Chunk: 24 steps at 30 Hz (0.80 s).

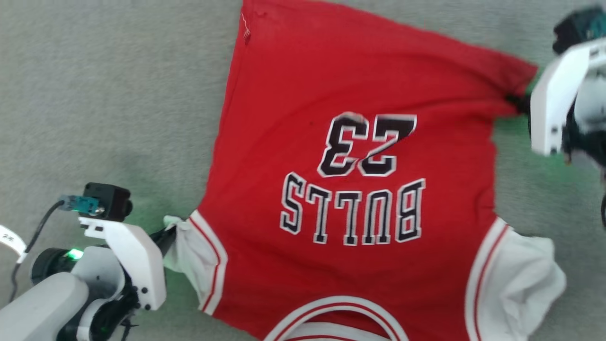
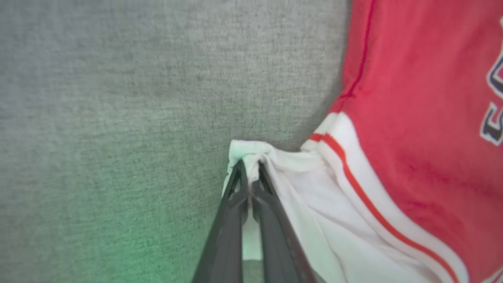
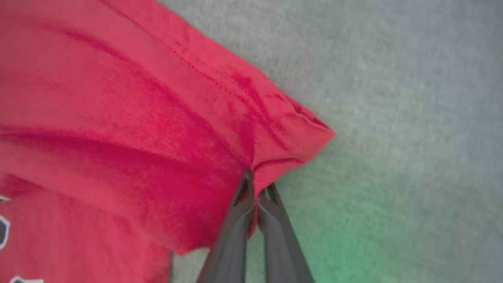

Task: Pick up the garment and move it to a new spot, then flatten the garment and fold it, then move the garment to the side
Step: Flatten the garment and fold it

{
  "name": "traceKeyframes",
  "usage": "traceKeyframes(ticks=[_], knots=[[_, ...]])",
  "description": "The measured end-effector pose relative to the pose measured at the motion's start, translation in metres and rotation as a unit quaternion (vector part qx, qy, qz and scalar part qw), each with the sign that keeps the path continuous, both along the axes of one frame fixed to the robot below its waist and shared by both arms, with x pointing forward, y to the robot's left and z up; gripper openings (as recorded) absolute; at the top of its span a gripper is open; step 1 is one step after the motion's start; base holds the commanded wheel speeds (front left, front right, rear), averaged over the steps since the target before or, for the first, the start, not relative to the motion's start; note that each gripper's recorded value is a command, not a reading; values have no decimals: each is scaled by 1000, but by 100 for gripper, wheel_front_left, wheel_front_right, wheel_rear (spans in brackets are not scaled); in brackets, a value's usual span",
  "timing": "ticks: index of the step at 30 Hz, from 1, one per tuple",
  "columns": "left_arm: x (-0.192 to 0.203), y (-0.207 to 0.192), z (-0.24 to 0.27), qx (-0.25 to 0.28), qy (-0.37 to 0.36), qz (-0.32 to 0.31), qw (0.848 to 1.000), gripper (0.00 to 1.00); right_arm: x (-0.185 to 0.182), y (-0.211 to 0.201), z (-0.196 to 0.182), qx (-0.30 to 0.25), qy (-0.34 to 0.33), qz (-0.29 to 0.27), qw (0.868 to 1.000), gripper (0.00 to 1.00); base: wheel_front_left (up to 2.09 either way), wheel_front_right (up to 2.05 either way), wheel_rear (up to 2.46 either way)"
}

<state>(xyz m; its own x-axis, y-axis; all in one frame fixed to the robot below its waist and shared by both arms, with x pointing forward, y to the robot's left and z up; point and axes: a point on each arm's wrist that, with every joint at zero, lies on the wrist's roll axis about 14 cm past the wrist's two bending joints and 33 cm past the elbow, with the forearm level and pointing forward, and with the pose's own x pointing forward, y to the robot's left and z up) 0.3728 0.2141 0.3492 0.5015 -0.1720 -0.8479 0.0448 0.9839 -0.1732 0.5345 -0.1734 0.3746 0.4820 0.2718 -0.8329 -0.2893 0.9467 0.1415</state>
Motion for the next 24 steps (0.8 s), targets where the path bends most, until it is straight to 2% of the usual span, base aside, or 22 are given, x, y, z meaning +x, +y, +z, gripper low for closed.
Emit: traceKeyframes(ticks=[13,18,22,23,24], knots=[[34,-28,11,-1,-29,-47,998,0,-152,-34,-3,62,43,-86,993,0,0,0,0],[39,-33,13,-2,-33,-56,998,0,-183,-31,-8,72,53,-115,989,0,0,0,0],[40,-36,15,-4,-36,-58,998,0,-188,-30,-11,71,34,-132,988,1,0,0,0],[40,-37,15,-5,-37,-59,998,0,-188,-29,-11,70,30,-133,988,13,0,0,0],[40,-37,16,-6,-38,-59,998,0,-188,-29,-11,68,25,-133,988,44,0,0,0]])
